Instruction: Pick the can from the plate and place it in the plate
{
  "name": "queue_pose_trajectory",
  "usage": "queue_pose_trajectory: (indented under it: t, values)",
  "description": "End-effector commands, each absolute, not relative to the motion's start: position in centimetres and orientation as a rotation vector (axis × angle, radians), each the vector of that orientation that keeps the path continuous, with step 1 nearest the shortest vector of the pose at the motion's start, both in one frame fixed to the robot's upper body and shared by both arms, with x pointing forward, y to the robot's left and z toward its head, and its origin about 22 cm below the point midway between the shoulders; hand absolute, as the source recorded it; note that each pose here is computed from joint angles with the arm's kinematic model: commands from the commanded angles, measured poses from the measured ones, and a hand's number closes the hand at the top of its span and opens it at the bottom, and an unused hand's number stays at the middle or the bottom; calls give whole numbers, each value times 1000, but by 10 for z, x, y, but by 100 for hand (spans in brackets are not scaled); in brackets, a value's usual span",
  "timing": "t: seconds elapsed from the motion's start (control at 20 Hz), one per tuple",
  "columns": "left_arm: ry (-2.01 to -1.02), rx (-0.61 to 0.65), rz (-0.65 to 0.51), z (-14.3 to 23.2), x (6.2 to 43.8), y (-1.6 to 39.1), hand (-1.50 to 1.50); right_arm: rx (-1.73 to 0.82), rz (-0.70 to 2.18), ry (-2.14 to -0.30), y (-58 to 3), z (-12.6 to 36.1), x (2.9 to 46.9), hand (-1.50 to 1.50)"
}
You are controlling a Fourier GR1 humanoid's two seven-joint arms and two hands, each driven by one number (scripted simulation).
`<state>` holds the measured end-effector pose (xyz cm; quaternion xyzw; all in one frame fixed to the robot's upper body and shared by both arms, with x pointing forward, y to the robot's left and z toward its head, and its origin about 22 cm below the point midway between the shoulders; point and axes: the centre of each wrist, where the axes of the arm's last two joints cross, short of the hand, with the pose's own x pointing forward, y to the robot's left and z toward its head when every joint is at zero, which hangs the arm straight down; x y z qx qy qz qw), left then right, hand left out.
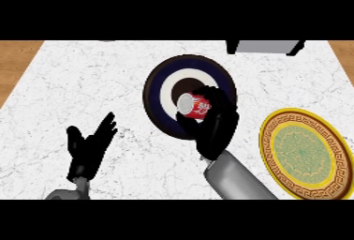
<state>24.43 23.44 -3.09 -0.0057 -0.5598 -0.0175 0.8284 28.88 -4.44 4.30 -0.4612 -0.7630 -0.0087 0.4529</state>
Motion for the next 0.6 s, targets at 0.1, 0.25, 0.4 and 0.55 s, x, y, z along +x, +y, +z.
queue_pose_trajectory:
  t: [0.1,0.25,0.4,0.55]
  values:
    - [-1188,-9,-50,-28,250,240,0,-1128,-223,-1818,-49,41,335,150]
    - [-1201,-19,-54,-21,244,226,0,-1170,-235,-1801,-59,31,355,150]
    - [-1196,-29,-34,-28,236,236,0,-1175,-260,-1804,-65,24,365,150]
    - [-1213,-26,-38,-23,251,220,0,-1154,-209,-1561,-65,32,373,150]
